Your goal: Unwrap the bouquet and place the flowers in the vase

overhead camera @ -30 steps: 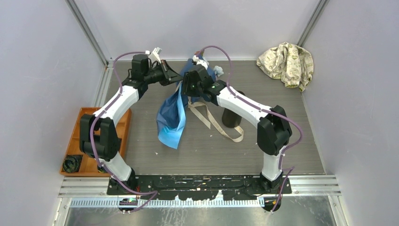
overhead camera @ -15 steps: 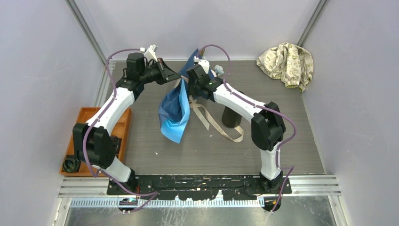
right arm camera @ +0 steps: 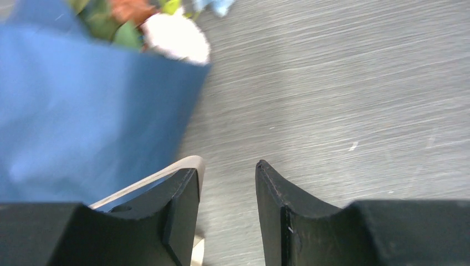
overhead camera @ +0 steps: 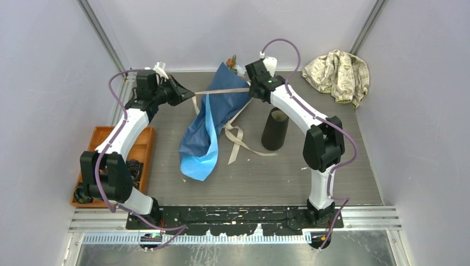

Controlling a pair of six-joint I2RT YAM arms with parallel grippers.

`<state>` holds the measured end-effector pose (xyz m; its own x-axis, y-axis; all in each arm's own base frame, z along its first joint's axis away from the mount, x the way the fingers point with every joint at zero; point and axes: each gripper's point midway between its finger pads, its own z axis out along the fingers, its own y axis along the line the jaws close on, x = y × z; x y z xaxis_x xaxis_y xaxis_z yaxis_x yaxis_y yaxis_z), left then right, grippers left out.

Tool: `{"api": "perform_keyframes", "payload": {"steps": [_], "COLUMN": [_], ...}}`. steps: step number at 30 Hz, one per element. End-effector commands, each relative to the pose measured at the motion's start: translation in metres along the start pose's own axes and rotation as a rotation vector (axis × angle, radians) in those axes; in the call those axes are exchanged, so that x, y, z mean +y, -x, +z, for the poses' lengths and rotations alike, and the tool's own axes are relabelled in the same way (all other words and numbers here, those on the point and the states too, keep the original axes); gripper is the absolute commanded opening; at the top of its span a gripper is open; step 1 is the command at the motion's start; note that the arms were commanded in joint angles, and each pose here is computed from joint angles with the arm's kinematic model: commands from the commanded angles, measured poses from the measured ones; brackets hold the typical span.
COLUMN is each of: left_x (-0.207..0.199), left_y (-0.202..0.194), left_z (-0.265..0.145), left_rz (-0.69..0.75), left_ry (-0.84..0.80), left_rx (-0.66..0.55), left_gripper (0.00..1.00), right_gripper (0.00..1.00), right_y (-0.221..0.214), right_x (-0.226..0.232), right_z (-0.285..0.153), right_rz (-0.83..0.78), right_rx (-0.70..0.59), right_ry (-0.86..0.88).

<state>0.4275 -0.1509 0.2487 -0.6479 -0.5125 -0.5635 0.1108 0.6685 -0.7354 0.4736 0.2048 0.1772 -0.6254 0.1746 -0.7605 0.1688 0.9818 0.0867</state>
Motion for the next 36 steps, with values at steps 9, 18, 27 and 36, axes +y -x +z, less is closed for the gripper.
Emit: {"api": "perform_keyframes", "payload": {"steps": [9, 18, 27, 36], "left_x": [0.017, 0.037, 0.037, 0.007], "left_y": [0.023, 0.023, 0.029, 0.064], "left_z": [-0.011, -0.011, -0.023, -0.091], "left_rz": [-0.030, -0.057, -0.040, 0.089], "left_ry": [0.033, 0.079, 0.122, 0.228], "left_rx": [-0.104, -0.112, -0.133, -0.309], "left_gripper": [0.03, 0.03, 0.03, 0.04], "right_gripper": [0.46, 0.48, 0.47, 0.50], "right_y": [0.081, 0.117, 0.123, 0.134], "right_x": [-0.120, -0.212, -0.166, -0.083], "right_z": [-0.014, -0.030, -0.053, -0.136], "right_rz": [0.112, 0.259, 0.316, 0.170], "right_rx": [-0.136, -0.174, -0.213, -0.355], "right_ry": [-0.277, -0.434, -0.128, 0.123]}}
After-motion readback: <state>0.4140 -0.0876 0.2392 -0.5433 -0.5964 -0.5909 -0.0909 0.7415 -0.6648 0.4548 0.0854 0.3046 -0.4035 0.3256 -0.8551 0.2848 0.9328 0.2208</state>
